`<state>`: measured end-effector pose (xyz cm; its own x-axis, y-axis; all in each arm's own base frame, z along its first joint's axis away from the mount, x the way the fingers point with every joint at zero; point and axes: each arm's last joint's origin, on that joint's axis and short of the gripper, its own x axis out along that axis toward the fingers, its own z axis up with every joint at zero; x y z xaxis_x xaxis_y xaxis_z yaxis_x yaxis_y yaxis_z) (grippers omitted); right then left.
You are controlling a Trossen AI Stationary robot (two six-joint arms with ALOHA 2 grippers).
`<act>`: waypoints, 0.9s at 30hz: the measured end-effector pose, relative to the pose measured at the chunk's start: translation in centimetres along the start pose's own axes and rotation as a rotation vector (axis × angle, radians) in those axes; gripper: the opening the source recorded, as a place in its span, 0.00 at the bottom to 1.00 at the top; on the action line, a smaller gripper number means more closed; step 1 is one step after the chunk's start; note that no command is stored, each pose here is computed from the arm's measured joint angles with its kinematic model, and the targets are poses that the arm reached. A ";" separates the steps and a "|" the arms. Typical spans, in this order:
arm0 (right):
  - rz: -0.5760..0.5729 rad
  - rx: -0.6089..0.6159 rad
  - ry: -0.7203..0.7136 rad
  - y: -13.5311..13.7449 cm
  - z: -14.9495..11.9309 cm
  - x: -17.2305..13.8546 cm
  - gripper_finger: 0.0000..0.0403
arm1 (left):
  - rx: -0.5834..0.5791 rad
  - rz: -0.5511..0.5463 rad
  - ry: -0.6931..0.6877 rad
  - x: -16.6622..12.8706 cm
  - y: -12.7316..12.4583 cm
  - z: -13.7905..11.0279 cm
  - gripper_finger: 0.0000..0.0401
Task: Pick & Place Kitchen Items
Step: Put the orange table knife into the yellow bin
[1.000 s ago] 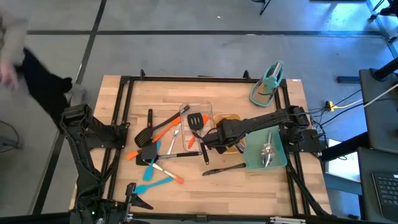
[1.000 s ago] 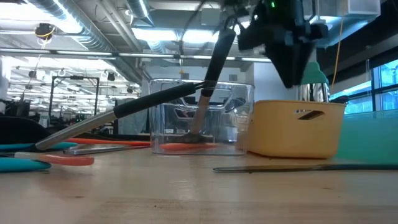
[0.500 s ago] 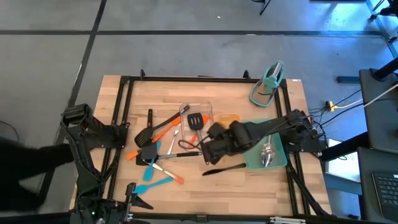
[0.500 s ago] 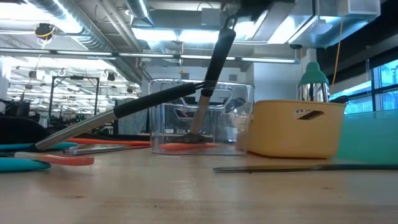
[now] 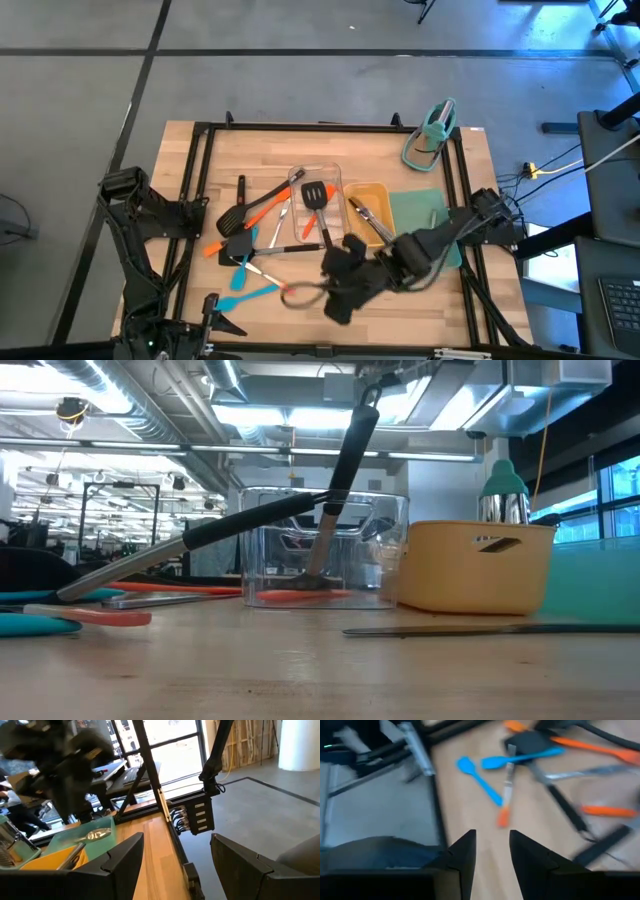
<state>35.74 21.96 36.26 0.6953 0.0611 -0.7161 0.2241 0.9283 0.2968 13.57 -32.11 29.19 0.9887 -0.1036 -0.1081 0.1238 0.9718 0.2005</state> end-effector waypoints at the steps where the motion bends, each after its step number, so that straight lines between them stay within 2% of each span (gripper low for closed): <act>1: 0.028 -0.014 -0.011 0.7 -0.3 -0.2 0.30 | 0.000 0.001 0.000 0.0 0.0 0.0 0.56; 4: 0.106 -0.043 -0.043 2.5 -1.3 -1.0 0.30 | -0.002 0.005 0.001 0.2 0.1 0.0 0.56; 7: 0.133 -0.060 -0.092 4.0 -2.4 -1.7 0.30 | -0.004 0.011 0.003 0.4 0.2 0.0 0.56; 12: 0.088 -0.105 -0.168 6.0 -4.9 -2.6 0.30 | -0.007 0.024 0.022 0.8 0.5 -0.4 0.56; 16: 0.021 -0.149 -0.225 7.3 -7.2 -2.2 0.30 | -0.013 0.035 0.043 1.1 0.7 -0.8 0.56; 22: -0.094 -0.148 -0.329 8.7 -9.8 0.7 0.30 | -0.015 0.037 0.049 1.3 0.8 -0.9 0.56; 27: -0.125 -0.121 -0.351 8.9 -10.5 5.7 0.30 | -0.016 0.022 0.051 1.1 0.7 -0.9 0.56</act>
<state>34.49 34.48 28.18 0.8638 -0.1654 -0.4760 0.2546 0.9584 0.1288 14.68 -31.38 28.31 0.9855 -0.0716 -0.1539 0.1003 0.9771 0.1875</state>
